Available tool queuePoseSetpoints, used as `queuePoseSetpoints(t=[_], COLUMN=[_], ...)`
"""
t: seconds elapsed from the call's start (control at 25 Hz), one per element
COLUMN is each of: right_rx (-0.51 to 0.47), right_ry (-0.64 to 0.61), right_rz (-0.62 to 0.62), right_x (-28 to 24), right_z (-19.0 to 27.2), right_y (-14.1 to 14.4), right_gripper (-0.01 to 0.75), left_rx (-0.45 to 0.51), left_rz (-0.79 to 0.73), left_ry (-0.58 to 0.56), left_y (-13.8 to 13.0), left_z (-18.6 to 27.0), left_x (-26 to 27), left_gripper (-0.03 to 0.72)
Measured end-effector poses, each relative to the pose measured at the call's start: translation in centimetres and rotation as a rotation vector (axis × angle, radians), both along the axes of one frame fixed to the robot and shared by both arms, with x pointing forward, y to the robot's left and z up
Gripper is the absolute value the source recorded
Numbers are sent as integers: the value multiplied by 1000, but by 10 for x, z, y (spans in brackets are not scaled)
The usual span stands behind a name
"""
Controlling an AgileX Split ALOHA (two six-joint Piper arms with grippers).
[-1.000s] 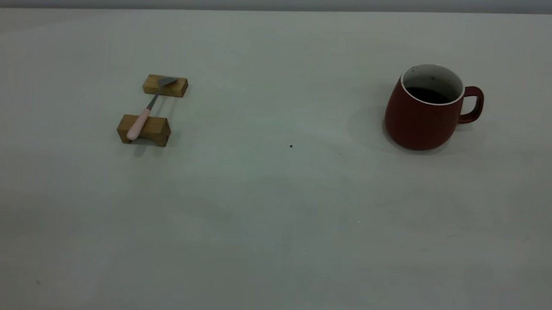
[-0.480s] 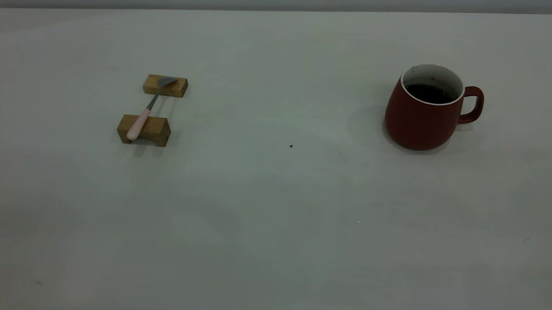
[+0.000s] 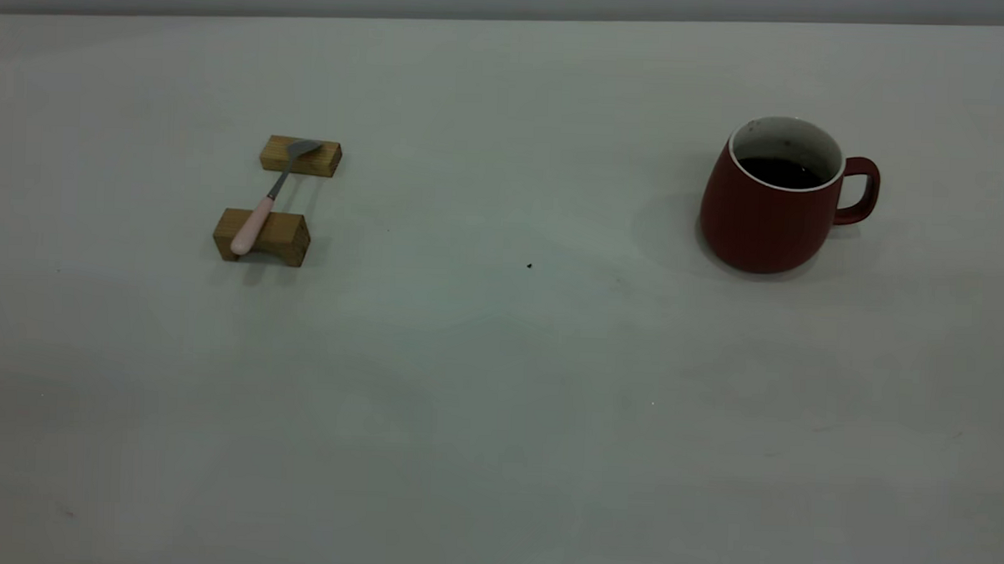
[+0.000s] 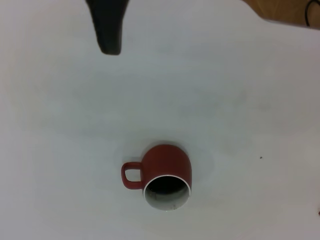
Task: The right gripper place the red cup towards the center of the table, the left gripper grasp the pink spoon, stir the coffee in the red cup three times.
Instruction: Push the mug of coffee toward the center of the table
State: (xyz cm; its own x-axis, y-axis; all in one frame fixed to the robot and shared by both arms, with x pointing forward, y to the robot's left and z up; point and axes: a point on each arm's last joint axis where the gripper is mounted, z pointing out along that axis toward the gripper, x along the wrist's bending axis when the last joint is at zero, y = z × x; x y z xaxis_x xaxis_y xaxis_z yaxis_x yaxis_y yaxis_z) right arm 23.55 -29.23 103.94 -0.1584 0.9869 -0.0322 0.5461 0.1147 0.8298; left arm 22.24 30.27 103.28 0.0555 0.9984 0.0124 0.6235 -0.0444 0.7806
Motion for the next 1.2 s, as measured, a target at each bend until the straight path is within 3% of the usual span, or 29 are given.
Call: queuePoseSetpoints(t=[0.28,0.56,0.84,1.2], right_rx=[-50,-165,-407,-504], right_ry=[77,291,411,525], right_rz=[35,128,379,615], right_x=[32,134,237,320], right_z=[35,46,0,-79], right_y=[2,6,10,19], right_gripper=[638,692,694,694], left_rx=[0,0,0,0], left_rz=[0,0,0,0], left_ry=[0,0,0,0], left_y=[0,0,0,0], left_z=[0,0,0,0], left_x=[0,0,0,0], left_gripper=[365,365,365,365])
